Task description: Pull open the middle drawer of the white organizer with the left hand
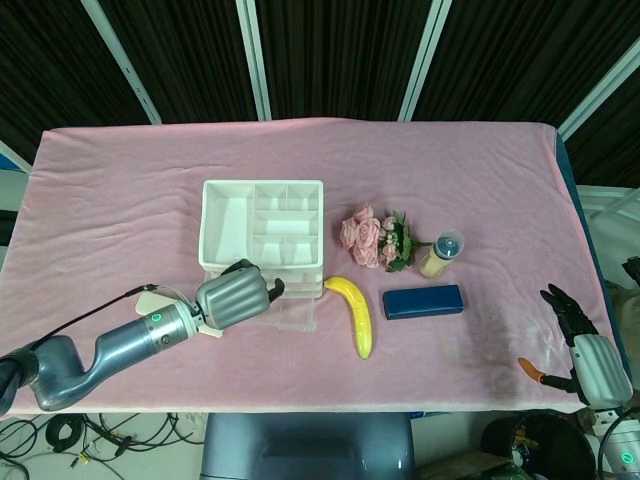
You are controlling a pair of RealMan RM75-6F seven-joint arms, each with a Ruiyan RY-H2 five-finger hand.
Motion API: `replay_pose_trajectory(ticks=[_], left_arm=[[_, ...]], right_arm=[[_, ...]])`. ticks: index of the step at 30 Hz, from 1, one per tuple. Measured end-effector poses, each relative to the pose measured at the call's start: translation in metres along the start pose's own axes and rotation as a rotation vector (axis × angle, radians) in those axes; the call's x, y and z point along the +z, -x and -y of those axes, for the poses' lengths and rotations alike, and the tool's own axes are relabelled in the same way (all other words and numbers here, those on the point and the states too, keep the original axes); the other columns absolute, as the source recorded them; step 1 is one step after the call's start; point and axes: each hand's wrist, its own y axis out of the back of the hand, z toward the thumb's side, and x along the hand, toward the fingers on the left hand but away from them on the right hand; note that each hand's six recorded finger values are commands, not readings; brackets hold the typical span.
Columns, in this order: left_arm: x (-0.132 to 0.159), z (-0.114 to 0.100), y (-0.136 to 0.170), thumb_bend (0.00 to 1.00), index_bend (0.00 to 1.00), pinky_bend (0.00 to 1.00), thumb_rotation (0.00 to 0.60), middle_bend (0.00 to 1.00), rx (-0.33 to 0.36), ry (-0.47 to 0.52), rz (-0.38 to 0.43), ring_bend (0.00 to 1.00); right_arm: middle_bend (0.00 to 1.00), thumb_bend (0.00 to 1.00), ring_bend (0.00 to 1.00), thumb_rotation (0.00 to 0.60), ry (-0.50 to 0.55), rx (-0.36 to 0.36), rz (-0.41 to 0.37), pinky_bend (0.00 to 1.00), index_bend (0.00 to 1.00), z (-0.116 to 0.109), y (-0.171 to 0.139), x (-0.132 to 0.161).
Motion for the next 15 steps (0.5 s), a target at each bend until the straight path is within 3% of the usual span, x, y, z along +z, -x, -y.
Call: replay_pose_trajectory(ticks=[11,15], left_arm=[[0.006,0.002,-0.009,0.10,0.28,0.98,0.600,1.00,0.003,0.002,0.003,1.00],[0.008,0.003,-0.011,0.10,0.33,0.98,0.600,1.00,-0.002,0.007,0.005,1.00]], right_arm=[[0.00,0.13,0.01,0.600,0.004,0.001,0.000,0.15,0.00,0.000,0.000,0.000],[0.00,0.13,0.01,0.600,0.006,0.002,0.001,0.15,0.00,0.000,0.000,0.000]])
